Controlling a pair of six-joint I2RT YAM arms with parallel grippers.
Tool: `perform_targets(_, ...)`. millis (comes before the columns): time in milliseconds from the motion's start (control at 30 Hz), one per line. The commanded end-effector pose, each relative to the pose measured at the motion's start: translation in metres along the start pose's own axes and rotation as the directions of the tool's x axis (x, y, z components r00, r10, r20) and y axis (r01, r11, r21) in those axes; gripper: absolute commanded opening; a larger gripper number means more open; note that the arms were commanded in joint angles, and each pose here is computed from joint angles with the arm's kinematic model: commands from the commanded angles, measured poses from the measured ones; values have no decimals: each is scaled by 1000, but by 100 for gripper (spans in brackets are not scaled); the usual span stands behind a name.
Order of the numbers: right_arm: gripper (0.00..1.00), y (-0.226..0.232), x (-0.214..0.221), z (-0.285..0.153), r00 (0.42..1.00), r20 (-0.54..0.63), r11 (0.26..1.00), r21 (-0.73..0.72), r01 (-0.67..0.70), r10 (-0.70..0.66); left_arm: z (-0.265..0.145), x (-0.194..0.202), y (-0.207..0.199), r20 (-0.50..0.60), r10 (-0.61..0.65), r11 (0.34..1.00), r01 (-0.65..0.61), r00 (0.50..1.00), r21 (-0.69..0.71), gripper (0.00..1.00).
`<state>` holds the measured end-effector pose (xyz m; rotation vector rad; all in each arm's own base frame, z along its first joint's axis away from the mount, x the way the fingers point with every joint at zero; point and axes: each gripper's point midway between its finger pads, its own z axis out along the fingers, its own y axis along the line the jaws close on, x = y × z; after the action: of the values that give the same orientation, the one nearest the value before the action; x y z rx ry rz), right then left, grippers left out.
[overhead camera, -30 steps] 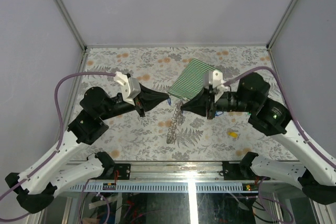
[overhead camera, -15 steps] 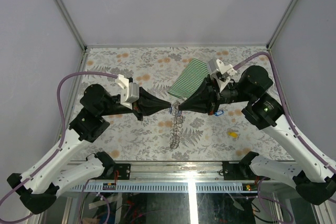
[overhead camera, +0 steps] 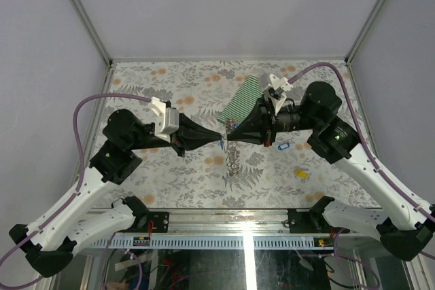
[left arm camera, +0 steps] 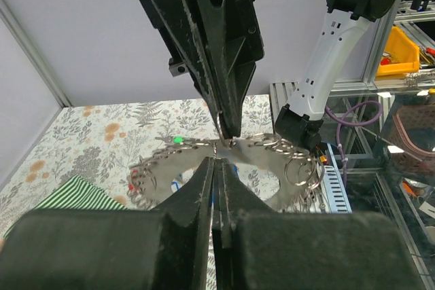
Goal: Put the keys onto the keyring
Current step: Insert the key onto the keyring.
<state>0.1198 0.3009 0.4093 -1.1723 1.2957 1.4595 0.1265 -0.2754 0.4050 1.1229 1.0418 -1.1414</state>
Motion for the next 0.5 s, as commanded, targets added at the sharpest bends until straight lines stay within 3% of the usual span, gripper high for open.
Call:
perform_targets(0,0,-1,-15,0,1000,25,1000,16,17,-17,-2,-31,-2,76,70,998,-70,995,0,0)
perform_targets(467,0,-7,-18,-2,999,50,998,70,5,-9,-1,-31,-5,73,62,998,-64,995,21,0)
